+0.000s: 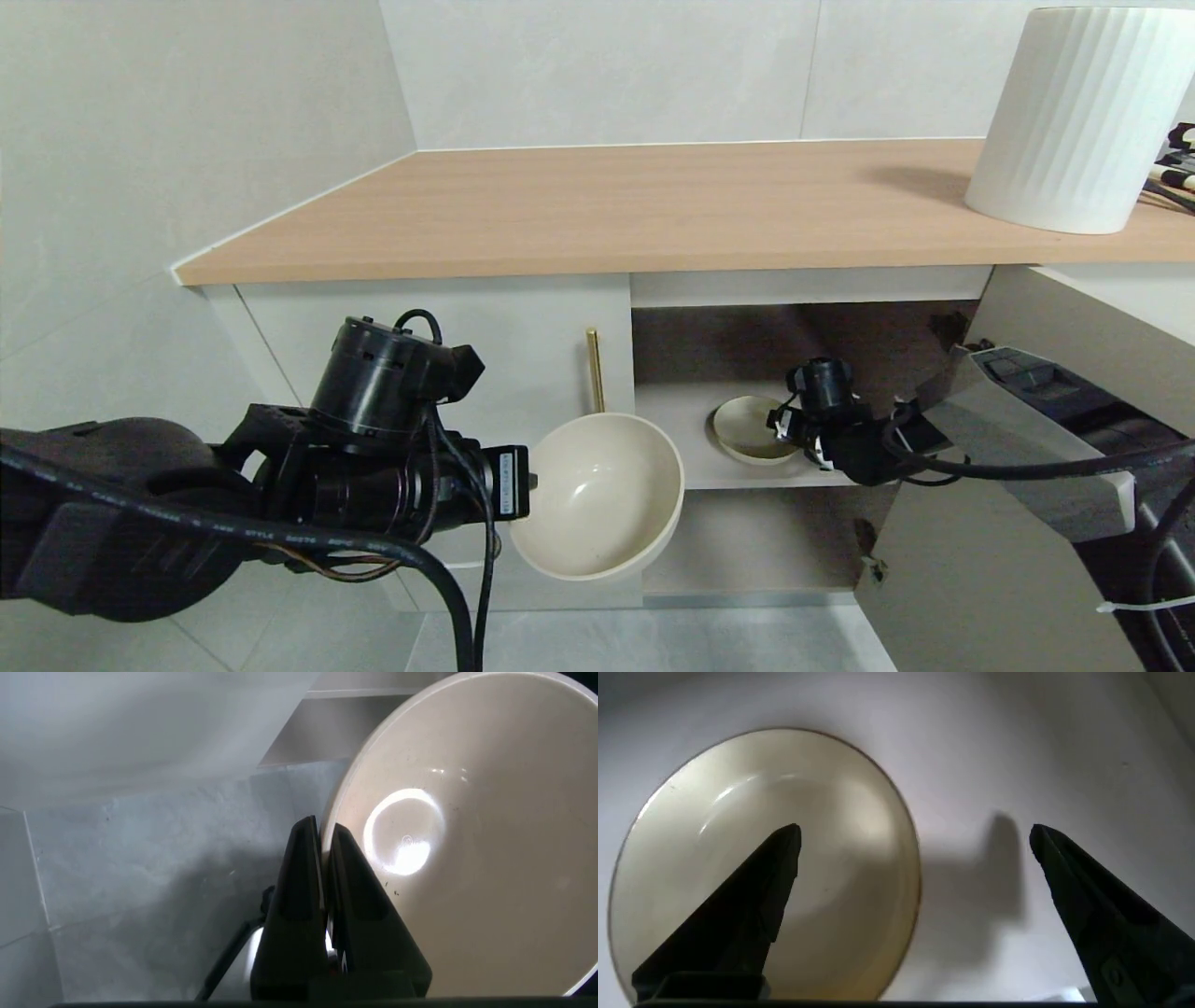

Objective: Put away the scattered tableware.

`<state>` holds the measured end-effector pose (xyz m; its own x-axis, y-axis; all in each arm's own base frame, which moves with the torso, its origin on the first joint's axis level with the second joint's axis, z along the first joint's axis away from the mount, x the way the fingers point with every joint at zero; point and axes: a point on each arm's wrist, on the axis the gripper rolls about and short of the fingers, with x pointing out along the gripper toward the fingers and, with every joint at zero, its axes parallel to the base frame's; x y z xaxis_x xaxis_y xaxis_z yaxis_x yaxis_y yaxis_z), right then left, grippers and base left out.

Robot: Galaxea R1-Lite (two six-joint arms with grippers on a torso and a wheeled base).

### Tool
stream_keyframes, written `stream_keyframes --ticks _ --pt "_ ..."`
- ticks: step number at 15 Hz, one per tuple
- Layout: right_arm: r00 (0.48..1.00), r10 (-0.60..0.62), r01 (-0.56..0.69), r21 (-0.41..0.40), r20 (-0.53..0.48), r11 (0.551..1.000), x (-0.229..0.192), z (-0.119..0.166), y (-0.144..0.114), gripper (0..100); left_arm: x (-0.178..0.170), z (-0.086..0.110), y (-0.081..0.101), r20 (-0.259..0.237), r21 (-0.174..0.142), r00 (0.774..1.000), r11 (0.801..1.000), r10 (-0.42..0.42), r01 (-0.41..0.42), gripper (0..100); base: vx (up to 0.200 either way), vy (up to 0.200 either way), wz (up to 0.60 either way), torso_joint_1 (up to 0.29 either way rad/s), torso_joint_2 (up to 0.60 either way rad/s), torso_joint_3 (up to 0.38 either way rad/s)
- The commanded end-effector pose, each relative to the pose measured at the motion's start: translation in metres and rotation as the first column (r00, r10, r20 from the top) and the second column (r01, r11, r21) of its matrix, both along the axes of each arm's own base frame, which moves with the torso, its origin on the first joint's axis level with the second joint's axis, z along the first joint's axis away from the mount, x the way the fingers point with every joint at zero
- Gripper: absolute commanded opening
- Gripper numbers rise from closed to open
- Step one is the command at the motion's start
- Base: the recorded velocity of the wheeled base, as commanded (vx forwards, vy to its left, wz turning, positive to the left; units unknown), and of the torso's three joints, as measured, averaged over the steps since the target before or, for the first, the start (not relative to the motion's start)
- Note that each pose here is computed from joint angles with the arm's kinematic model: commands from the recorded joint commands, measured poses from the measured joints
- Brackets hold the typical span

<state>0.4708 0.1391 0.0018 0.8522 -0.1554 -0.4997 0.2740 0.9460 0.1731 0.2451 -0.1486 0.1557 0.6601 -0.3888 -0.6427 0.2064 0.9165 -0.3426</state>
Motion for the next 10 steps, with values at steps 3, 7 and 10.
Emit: stream_keyframes --ticks 3,7,10 --pt "0.986 0.163 -0.161 0.053 -0.027 0.986 -0.058 0.052 0.018 100 0.011 -0.004 -0.007 -0.082 0.054 0.997 0.999 0.004 0.001 0 0.000 0.000 0.00 0.000 0.00 0.000" --pt "0.921 0.386 -0.381 0.082 -0.061 0.921 -0.126 0.093 0.044 100 0.017 -0.018 -0.019 -0.175 0.159 0.984 0.987 0.018 0.010 0 0.000 0.000 0.00 0.000 0.00 0.000" --pt "0.844 0.529 -0.519 0.115 -0.089 0.847 -0.174 0.130 0.051 100 0.021 -0.044 -0.030 -0.188 0.281 0.980 0.960 0.065 -0.010 0 0.000 0.000 0.00 0.000 0.00 0.000"
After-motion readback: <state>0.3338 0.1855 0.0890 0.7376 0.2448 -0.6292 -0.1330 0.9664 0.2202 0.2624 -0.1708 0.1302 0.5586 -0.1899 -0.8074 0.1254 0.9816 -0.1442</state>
